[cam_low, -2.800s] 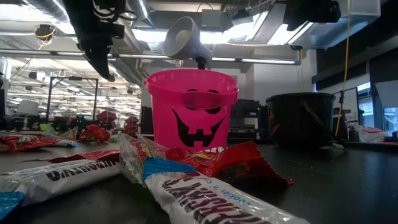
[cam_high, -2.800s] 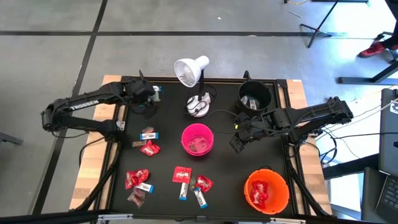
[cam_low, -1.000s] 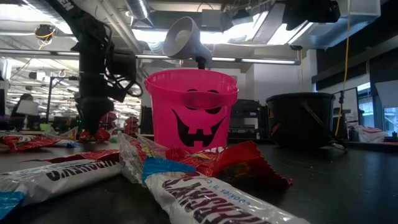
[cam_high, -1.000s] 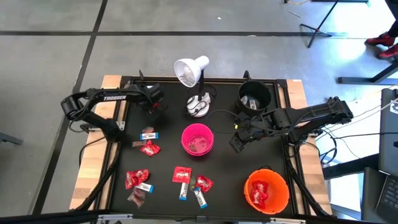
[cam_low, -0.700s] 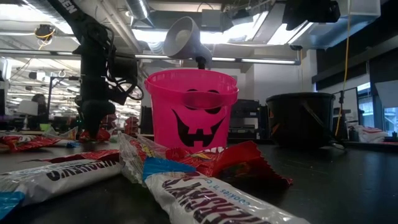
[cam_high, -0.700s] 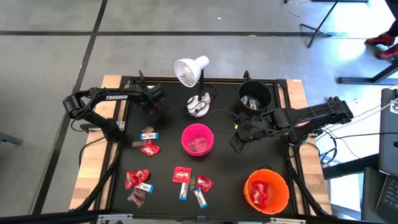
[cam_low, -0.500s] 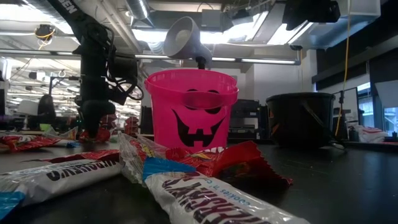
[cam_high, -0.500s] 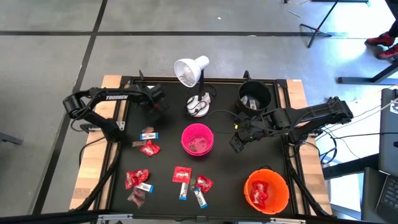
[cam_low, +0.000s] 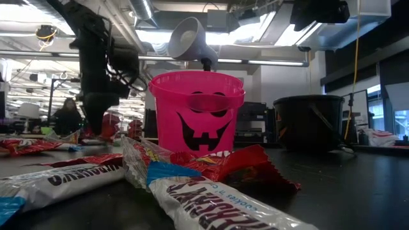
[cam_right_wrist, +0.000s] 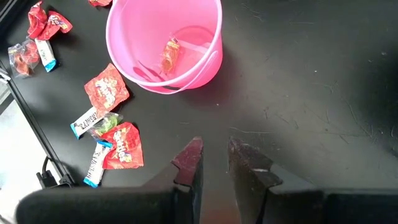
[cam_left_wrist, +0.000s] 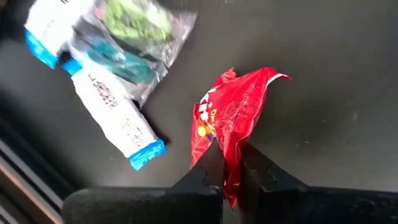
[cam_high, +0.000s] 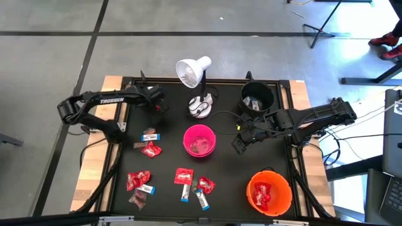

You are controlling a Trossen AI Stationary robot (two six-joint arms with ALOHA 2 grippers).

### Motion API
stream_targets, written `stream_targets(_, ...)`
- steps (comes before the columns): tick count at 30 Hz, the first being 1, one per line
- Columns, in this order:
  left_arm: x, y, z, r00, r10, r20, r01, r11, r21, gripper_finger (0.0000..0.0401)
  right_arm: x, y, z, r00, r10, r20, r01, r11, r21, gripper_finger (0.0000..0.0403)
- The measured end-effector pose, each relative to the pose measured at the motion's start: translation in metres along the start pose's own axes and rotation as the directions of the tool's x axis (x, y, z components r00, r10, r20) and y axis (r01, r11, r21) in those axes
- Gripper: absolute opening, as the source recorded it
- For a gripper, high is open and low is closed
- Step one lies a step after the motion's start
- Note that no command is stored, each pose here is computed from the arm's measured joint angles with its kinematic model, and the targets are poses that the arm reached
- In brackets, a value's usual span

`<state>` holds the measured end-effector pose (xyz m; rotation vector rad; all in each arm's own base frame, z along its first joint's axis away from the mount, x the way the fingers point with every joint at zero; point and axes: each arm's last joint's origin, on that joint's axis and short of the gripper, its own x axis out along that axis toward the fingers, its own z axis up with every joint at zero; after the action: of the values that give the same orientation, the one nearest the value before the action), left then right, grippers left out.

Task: Sort candy
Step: Put the red candy into the orange bucket

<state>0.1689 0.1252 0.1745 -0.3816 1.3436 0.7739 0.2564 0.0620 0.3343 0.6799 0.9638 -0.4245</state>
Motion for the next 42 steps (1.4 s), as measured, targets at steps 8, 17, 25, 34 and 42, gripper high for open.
stream_targets(8, -0.043, 0.004, -0.007, 0.974, -0.114, 0.195, 0.118, 0.993, -0.007, 0.0002, 0.000, 0.000, 0.000, 1.000, 0.000, 0.000, 0.000, 1.000, 0.000, 0.0072)
stream_targets(17, -0.122, -0.004, -0.006, 0.822, -0.327, 0.467, 0.318, 0.943, 0.101, 0.0002, 0.000, 0.002, 0.001, 1.000, 0.018, 0.012, -0.018, 1.000, 0.003, 0.0072)
stream_targets(25, -0.166, -0.021, -0.014, 0.697, -0.450, 0.558, 0.383, 0.892, 0.239, 0.0002, 0.000, 0.004, 0.003, 0.999, 0.040, 0.026, -0.040, 0.999, 0.007, 0.0072)
stream_targets(34, -0.191, -0.051, -0.017, 0.505, -0.601, 0.619, 0.452, 0.796, 0.404, 0.0001, 0.000, 0.004, 0.003, 0.999, 0.042, 0.030, -0.043, 0.999, 0.008, 0.0072)
stream_targets(42, -0.209, -0.077, -0.016, 0.321, -0.697, 0.641, 0.462, 0.706, 0.537, 0.0001, -0.002, 0.013, 0.014, 0.974, 0.084, 0.211, -0.093, 0.995, 0.034, 0.0072)
